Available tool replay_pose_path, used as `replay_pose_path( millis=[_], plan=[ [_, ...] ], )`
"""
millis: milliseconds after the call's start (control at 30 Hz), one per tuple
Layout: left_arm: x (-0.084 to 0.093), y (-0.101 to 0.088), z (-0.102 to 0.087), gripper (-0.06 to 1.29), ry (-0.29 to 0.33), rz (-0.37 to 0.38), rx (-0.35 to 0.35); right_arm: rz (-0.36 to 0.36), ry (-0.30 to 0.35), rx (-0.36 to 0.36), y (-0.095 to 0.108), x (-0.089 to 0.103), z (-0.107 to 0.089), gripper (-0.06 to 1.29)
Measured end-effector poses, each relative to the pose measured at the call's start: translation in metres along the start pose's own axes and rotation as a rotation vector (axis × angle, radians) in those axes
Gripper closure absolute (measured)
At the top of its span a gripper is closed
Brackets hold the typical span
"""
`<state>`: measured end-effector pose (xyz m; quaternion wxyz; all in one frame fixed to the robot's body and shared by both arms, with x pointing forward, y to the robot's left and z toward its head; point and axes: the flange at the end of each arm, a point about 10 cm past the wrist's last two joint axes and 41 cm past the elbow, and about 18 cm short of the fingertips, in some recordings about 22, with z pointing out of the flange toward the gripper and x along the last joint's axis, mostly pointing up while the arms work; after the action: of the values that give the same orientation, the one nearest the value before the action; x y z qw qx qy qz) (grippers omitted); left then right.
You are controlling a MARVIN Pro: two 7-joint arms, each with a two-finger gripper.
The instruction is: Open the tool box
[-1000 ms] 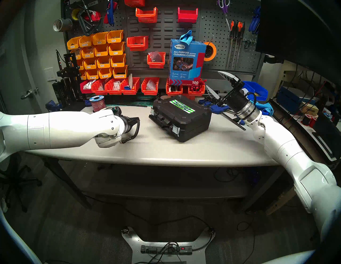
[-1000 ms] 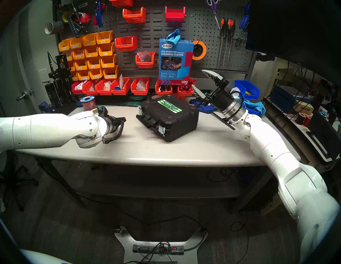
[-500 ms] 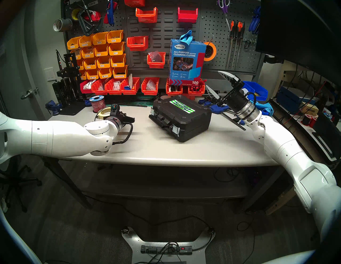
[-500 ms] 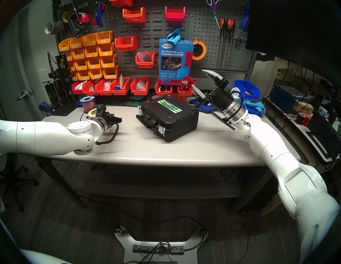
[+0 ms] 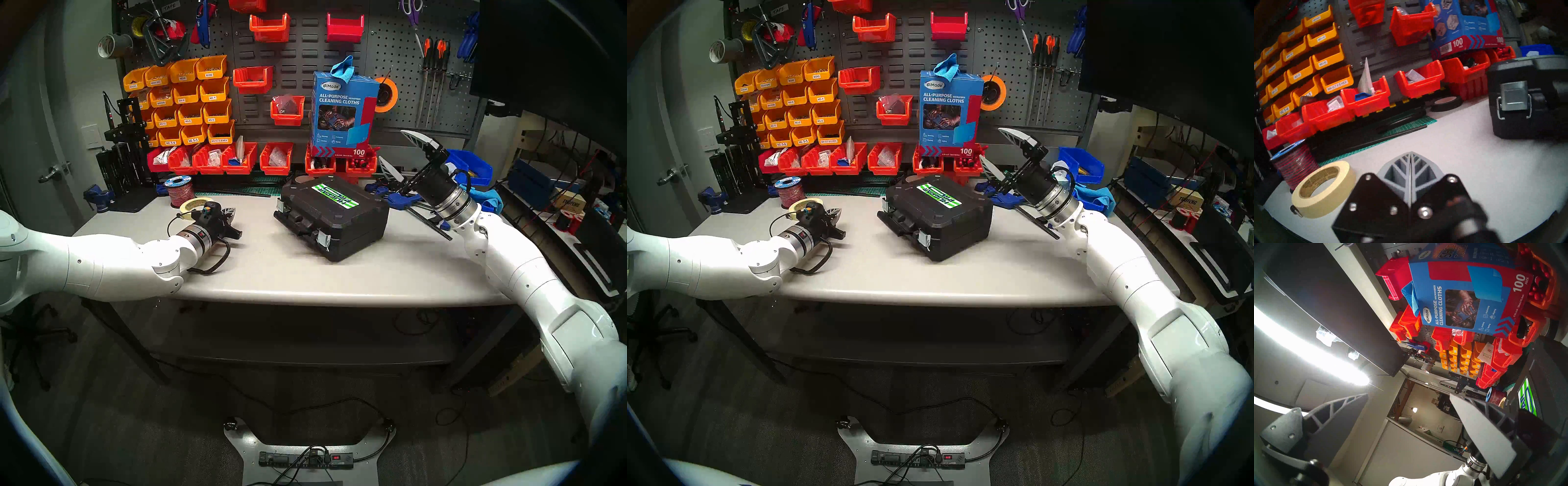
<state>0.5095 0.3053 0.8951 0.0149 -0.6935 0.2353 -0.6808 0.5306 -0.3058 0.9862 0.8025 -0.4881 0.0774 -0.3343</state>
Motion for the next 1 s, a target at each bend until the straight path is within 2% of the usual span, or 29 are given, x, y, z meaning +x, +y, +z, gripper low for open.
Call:
replay_pose_path(
  millis=[300,433,533,700,1000],
  plan=[
    [0.0,-0.01,0.011,1.25,0.063,0.05,-0.041,-0.005,0.007,0.001,0.0,0.0,0.0,-0.02],
    [0.004,-0.012,0.018,1.25,0.104,0.118,-0.081,-0.007,0.01,0.001,0.0,0.0,0.0,-0.02],
    [0.005,-0.012,0.024,1.25,0.137,0.209,-0.137,-0.01,0.011,0.0,-0.001,0.0,0.0,-0.02],
    [0.007,-0.012,0.034,1.25,0.167,0.309,-0.189,-0.014,0.012,0.0,-0.002,0.0,-0.002,-0.02],
    [0.027,-0.013,0.061,1.25,0.226,0.397,-0.198,-0.02,0.016,-0.003,-0.003,-0.004,-0.007,-0.02]
  ],
)
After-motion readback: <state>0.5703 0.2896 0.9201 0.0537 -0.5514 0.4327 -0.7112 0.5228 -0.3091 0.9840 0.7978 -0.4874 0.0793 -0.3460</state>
